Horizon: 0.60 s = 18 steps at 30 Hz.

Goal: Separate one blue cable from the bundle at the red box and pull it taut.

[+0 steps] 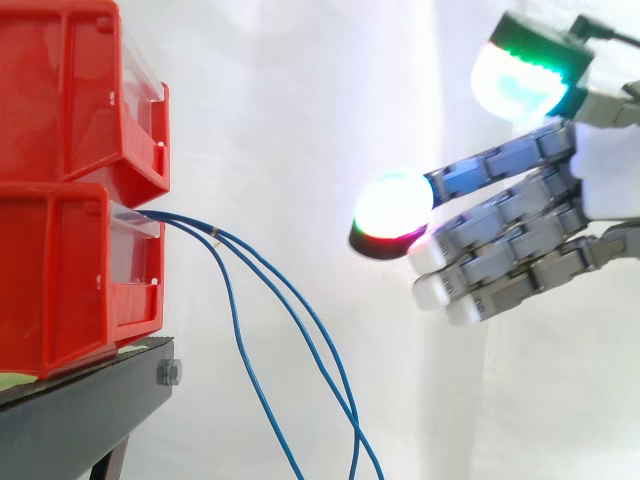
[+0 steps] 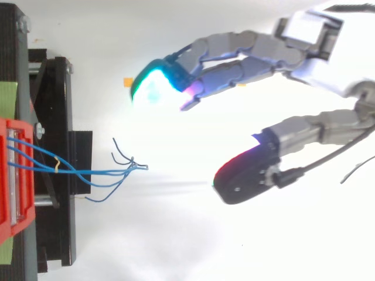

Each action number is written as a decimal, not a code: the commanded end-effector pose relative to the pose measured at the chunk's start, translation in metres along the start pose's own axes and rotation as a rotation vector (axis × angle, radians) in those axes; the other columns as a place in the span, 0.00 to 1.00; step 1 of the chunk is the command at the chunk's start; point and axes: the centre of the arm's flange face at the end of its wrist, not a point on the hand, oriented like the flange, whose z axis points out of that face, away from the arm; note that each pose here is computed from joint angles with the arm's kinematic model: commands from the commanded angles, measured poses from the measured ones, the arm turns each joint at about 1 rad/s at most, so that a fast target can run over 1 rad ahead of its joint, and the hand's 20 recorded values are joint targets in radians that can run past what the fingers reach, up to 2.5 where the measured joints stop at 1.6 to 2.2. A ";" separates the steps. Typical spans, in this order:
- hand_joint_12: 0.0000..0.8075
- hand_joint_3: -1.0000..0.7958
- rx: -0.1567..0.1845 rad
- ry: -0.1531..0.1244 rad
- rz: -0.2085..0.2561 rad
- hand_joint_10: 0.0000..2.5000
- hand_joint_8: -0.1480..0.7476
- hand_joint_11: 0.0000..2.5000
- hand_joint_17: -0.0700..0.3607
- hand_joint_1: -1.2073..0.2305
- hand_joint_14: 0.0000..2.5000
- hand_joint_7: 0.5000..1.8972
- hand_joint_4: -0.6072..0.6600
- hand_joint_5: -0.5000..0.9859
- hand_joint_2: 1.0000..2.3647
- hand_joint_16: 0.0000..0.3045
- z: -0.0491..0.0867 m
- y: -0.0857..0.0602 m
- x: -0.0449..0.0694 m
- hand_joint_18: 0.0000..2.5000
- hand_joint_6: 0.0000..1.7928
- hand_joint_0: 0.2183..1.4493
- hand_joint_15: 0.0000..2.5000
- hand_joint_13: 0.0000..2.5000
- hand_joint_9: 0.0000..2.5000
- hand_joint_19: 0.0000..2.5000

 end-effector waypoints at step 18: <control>0.48 0.28 -0.001 -0.011 -0.001 0.00 0.60 0.13 0.38 0.39 0.00 0.17 0.73 0.20 0.00 0.14 0.020 -0.012 0.018 0.21 0.28 0.26 0.10 0.27 0.23 0.09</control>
